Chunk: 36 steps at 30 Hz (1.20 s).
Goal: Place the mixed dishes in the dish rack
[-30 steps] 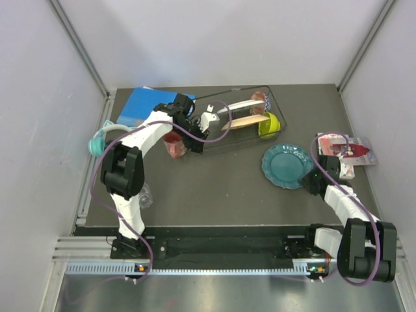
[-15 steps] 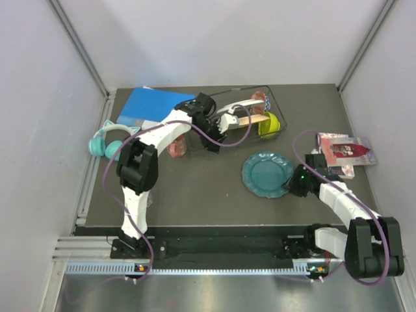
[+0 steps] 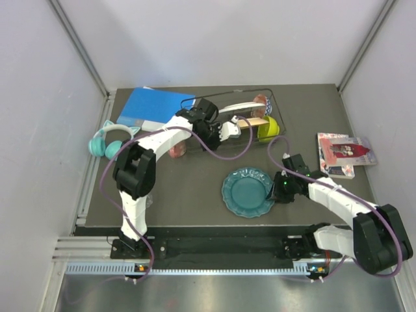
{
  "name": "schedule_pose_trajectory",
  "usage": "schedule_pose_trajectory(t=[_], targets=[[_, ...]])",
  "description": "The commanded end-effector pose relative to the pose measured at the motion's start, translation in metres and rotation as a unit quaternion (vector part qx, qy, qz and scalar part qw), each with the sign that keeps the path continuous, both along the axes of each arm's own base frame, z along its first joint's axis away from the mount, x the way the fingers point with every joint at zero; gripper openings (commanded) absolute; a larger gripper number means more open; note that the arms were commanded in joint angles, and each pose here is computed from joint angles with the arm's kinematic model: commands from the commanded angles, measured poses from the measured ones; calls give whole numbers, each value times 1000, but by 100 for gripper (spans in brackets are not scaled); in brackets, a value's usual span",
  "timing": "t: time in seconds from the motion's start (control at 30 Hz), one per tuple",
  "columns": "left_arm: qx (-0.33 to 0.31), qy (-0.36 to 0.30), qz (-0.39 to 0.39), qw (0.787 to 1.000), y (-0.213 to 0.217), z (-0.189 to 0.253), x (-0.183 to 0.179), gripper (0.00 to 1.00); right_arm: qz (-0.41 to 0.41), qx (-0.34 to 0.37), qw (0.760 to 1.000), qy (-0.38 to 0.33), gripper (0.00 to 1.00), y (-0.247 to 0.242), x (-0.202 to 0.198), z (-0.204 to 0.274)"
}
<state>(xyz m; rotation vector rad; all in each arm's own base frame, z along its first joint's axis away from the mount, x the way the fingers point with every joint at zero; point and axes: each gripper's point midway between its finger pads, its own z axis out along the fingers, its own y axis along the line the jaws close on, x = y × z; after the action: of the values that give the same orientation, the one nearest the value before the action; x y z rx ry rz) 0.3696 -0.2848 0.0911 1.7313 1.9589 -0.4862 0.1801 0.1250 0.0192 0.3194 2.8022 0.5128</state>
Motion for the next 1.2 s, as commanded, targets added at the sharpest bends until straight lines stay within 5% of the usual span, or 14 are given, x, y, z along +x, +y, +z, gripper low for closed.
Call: schedule_pose_trajectory(t=[0.0, 0.37, 0.5, 0.67, 0.7, 0.73, 0.8, 1.17], targets=[[43, 52, -89, 994, 21, -17, -56, 2, 45, -41, 998, 24, 0, -5, -23, 3], [66, 72, -149, 984, 18, -24, -91, 5, 101, -73, 992, 2, 0, 7, -42, 7], [80, 72, -157, 982, 11, -26, -98, 15, 104, -70, 992, 9, 0, 11, -46, 2], [104, 45, -126, 986, 13, -23, -82, 54, 99, -53, 994, 13, 0, 19, -45, -3], [102, 37, -119, 987, 12, -19, -79, 67, 97, -50, 994, 11, 0, 20, -44, -4], [100, 28, -112, 988, 11, -13, -74, 70, 95, -50, 994, 14, 0, 19, -44, -6], [92, 13, -100, 991, 9, -3, -67, 99, 91, -46, 995, 11, 0, 20, -45, -10], [14, -94, 19, 995, 25, 93, -20, 99, 101, 18, 988, -114, 0, 37, -30, 32]])
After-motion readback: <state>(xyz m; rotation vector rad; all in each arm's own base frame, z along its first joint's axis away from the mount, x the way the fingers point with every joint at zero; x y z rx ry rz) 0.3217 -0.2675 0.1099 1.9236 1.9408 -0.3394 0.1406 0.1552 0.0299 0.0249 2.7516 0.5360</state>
